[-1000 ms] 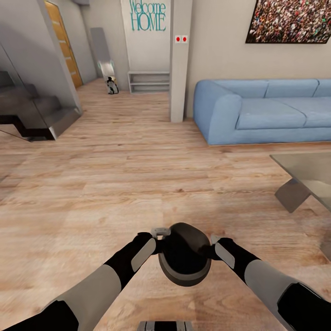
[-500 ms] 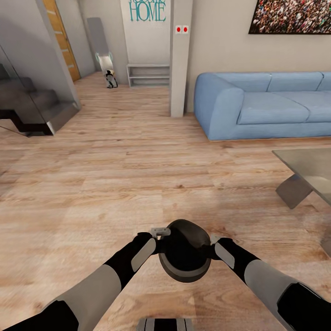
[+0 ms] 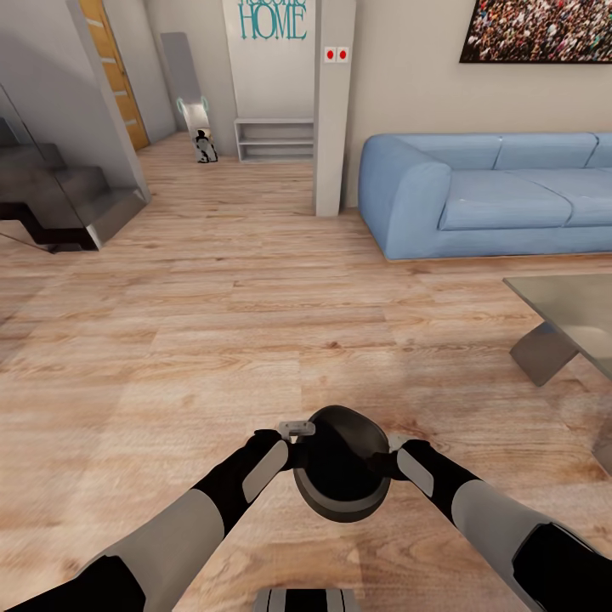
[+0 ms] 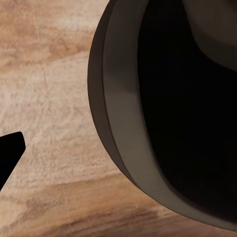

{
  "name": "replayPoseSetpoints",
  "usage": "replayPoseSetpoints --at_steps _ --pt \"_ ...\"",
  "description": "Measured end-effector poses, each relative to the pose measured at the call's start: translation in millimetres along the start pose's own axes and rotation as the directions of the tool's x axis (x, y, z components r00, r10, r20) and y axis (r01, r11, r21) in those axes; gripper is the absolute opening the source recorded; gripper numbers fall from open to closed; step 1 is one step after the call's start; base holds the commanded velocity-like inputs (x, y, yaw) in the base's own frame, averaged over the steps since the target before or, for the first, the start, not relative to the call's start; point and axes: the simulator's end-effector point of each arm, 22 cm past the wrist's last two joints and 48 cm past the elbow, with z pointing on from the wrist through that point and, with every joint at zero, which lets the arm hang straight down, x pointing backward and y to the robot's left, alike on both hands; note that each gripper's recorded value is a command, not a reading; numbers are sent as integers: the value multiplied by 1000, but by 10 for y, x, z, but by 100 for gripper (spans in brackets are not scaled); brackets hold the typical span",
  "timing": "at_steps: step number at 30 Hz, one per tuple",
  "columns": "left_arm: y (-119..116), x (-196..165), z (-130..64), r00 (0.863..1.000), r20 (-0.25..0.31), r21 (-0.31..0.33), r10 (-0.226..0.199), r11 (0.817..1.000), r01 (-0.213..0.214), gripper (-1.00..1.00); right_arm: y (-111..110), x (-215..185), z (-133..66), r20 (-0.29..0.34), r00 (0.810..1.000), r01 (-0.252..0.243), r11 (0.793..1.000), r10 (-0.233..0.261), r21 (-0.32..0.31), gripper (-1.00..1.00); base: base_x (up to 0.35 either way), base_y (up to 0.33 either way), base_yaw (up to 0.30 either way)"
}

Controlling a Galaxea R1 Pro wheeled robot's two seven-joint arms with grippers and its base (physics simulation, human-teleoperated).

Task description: Place each of the two pumpkins and all three candles from the living room inside a cabinet in the living room (use any cabinet), then make sure every cabinet is closed, and position the cauldron so it is next to a table in the living room.

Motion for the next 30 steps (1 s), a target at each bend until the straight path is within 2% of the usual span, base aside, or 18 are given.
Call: replayPoseSetpoints --at_steps 16,21,24,30 --pt "2 1 1 1000 -1 1 -4 1000 4 100 -9 -32 -1 14 1000 -1 1000 1 1 100 27 26 0" --pt "192 205 104 999 -48 -41 -19 999 17 100 -8 -32 0 14 1000 -1 1000 1 0 100 3 3 0" --pt "228 217 133 998 -39 -45 -43 998 41 100 -8 -32 -2 14 1000 -1 1000 1 0 100 0 0 0" --pt "270 223 150 999 -31 -57 -42 998 40 100 -8 -32 -1 14 1000 -1 1000 1 0 100 0 0 0"
